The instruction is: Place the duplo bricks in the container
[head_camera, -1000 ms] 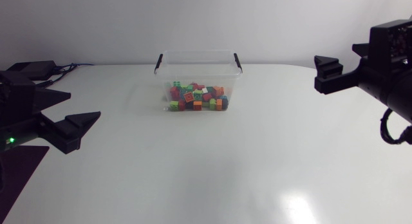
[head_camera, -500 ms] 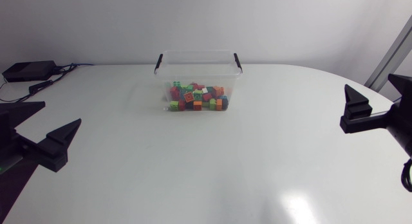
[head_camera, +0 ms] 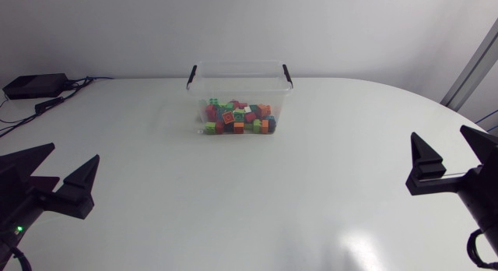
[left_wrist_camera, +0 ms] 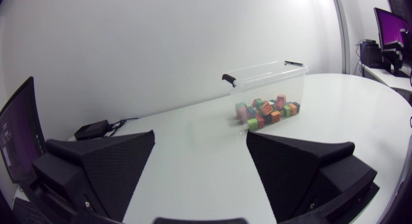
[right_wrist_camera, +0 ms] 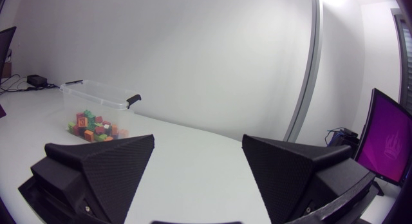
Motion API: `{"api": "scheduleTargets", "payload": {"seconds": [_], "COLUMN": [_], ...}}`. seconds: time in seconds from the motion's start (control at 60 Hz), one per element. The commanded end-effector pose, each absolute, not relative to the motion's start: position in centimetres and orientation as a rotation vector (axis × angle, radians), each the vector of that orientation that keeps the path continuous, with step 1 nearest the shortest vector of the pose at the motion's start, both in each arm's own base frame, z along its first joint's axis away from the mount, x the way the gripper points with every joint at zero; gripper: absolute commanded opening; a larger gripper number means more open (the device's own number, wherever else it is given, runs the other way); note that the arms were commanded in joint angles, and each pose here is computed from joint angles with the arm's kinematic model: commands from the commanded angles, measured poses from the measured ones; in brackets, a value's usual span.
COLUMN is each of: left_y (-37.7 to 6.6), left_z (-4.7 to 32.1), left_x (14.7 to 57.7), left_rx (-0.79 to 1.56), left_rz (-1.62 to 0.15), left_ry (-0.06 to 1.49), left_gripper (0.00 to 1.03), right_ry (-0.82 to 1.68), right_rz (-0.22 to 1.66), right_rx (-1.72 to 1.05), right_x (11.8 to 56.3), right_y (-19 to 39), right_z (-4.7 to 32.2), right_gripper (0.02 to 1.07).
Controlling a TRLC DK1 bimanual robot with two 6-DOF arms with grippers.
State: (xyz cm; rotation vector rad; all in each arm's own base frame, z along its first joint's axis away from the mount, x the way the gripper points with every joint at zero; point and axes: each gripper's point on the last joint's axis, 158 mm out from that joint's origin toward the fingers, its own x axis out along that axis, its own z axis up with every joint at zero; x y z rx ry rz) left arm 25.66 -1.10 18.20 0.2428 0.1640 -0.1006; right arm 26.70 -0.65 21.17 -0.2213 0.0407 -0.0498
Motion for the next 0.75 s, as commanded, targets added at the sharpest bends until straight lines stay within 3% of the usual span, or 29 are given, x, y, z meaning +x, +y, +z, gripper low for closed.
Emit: {"api": "scheduleTargets", "payload": {"seconds": [0.0, 0.4, 0.733], "left_y": [-1.0, -0.3, -0.3], "left_z": [17.1, 15.0, 15.0], "left_x": [25.6, 25.4, 25.4], "left_rx": [0.176, -0.001, -0.001], "left_rz": [-0.086, -0.017, -0.017], "left_ry": [0.154, 0.061, 0.061], "left_gripper": [0.99, 0.99, 0.99], "right_ry": [0.061, 0.057, 0.057], "right_rz": [-0.045, -0.010, -0.010], "right_rx": [-0.162, 0.000, 0.000], "right_x": [26.4, 25.4, 25.4], "right_y": [-0.7, -0.2, -0.2], "right_z": [19.2, 14.9, 14.9], "right_gripper": [1.02, 1.02, 1.02]}}
